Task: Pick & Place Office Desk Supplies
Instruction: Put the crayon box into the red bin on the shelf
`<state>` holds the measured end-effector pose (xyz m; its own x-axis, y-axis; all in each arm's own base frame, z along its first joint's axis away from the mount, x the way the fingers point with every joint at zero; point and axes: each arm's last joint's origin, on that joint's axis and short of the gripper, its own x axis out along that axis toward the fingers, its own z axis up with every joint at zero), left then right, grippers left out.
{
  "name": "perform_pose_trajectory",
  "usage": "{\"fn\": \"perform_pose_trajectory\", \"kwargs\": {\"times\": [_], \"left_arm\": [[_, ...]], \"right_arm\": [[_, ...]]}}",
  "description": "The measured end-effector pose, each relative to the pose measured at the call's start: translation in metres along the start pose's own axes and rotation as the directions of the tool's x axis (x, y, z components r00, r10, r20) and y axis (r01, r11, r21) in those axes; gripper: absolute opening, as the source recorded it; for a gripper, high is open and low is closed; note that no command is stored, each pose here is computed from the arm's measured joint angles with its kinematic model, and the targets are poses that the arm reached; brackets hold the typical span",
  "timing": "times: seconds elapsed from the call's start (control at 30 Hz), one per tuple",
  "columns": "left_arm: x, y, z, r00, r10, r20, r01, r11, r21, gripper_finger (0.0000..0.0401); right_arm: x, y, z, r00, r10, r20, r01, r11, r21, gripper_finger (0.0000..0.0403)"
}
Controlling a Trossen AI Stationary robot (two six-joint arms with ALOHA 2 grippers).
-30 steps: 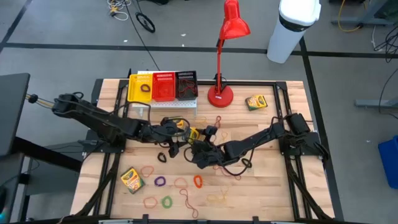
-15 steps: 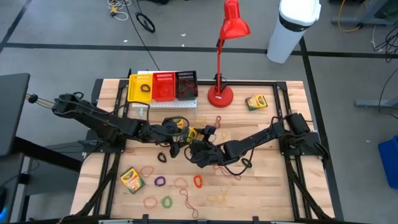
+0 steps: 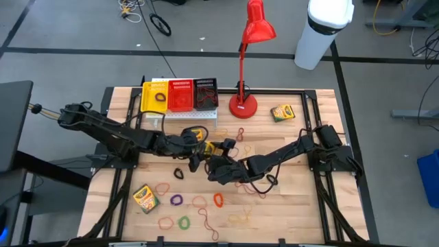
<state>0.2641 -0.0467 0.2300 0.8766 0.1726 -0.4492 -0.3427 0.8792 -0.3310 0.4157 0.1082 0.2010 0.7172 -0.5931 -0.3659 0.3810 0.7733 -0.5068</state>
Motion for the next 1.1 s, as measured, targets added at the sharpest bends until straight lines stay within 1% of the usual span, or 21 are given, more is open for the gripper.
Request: {"fn": "perform_pose_trajectory", "kwargs": {"times": [0.1,0.33,0.43,0.53,0.67,0.77,0.87,1.0,1.1], "left_arm": [[0.001,0.002,0.001,1.0,0.003,-0.002,-0.003,1.0,-0.001,0.0241],[0.003,0.006,0.004,1.0,-0.014,-0.018,0.013,1.0,-0.016,0.0154],[0.003,0.006,0.004,1.0,-0.016,-0.015,0.016,1.0,-0.01,0.0133],[-0.001,0.005,0.007,1.0,-0.027,-0.006,0.027,1.0,0.01,0.013],[-0.01,0.008,0.012,0.999,-0.039,-0.002,0.039,0.999,0.022,0.0128],[-0.022,0.009,0.019,0.998,-0.068,0.008,0.067,0.998,0.02,0.0127],[-0.029,0.011,0.023,0.994,-0.113,-0.005,0.114,0.993,0.036,0.0127],[-0.038,0.013,0.022,0.994,-0.106,-0.024,0.108,0.992,0.07,0.0125],[-0.039,0.011,0.02,0.993,-0.111,-0.03,0.113,0.99,0.078,0.0125]], "right_arm": [[0.0,0.0,0.001,1.0,0.002,0.009,-0.002,1.0,0.009,0.0333],[0.0,0.0,0.001,1.0,-0.001,0.005,0.001,1.0,0.002,0.0333],[0.0,-0.001,0.002,0.999,-0.033,0.012,0.033,0.999,0.013,0.0334],[-0.001,-0.001,0.003,0.997,-0.069,0.02,0.068,0.998,0.018,0.0334],[-0.008,0.001,0.007,0.997,-0.061,0.045,0.06,0.998,0.012,0.0334],[-0.017,0.004,0.015,0.995,-0.056,0.087,0.054,0.998,0.016,0.0335],[-0.024,0.006,0.019,0.992,-0.054,0.114,0.051,0.998,0.028,0.0346],[-0.025,0.007,0.017,0.993,-0.056,0.105,0.051,0.998,0.047,0.0367],[-0.022,0.006,0.016,0.995,-0.037,0.097,0.03,0.996,0.079,0.0378]]}}
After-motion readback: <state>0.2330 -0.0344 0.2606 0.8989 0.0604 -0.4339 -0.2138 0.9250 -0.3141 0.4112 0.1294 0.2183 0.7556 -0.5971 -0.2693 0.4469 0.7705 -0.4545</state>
